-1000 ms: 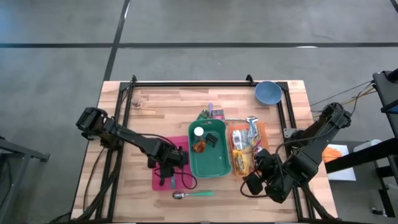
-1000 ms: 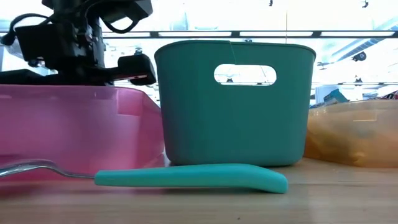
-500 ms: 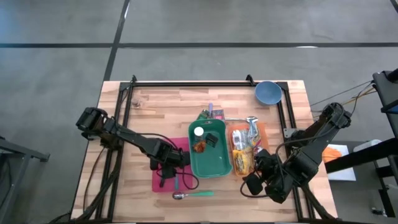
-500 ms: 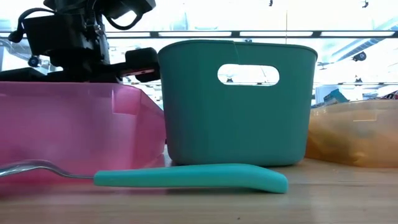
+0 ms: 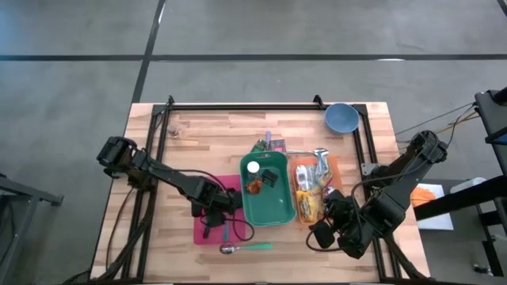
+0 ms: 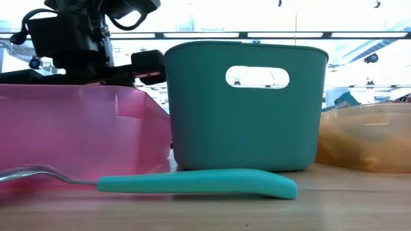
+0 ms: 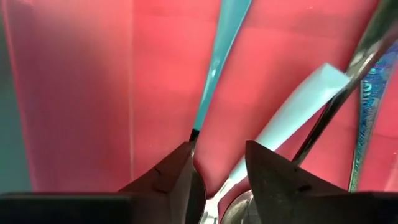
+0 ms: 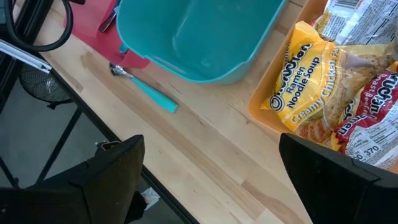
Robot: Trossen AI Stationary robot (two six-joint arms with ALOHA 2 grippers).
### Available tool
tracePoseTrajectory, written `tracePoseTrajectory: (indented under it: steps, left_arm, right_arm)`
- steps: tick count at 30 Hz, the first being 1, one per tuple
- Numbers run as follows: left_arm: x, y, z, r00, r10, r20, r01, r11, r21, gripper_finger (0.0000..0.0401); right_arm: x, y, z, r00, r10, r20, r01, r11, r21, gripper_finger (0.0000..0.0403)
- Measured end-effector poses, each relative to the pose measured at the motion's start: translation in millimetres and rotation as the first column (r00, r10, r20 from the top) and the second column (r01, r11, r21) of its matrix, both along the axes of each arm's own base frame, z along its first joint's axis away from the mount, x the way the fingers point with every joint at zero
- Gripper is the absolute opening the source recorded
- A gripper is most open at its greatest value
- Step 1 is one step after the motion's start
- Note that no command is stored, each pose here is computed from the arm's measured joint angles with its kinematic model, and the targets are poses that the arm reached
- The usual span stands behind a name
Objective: Pick & Place Food Item
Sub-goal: Put the brown seasoning bottle into the green bin
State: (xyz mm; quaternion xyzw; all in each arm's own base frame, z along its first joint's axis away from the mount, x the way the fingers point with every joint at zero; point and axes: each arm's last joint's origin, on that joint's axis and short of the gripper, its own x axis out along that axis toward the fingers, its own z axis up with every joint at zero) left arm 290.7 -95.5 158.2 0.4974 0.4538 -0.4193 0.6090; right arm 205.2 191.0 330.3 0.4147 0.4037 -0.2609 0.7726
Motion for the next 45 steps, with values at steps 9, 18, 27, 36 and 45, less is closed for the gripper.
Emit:
tracePoseTrajectory:
  steps: [9, 18, 27, 36, 45]
  left_arm:
    - [1.0, 3.4, 10.0, 0.981, 0.186, 0.061, -0.189, 0.981, 0.047, 0.0209]
    - [-9.8, 6.9, 32.6, 0.942, 0.325, 0.081, -0.325, 0.946, -0.006, 0.0243]
    - [-32.2, 14.4, 68.6, 0.808, 0.582, 0.089, -0.569, 0.811, -0.136, 0.0249]
    - [-54.6, 30.8, 105.9, 0.194, 0.974, -0.115, -0.896, 0.128, -0.426, 0.0249]
    - [-92.4, 61.5, 119.3, -0.610, 0.686, -0.396, -0.644, -0.721, -0.257, 0.0249]
  right_arm:
    - [0.0, 0.0, 0.0, 1.000, 0.004, 0.000, -0.004, 1.000, -0.002, 0.0369]
    - [-0.1, -0.1, -0.1, 0.999, 0.053, -0.007, -0.054, 0.998, -0.035, 0.0369]
    - [0.6, -2.1, 0.7, 0.998, 0.062, 0.030, -0.058, 0.992, -0.113, 0.0369]
    - [1.4, -4.3, 1.6, 0.989, 0.145, 0.037, -0.132, 0.963, -0.235, 0.0369]
    - [0.6, -5.9, 2.9, 0.962, 0.273, -0.009, -0.259, 0.903, -0.344, 0.0369]
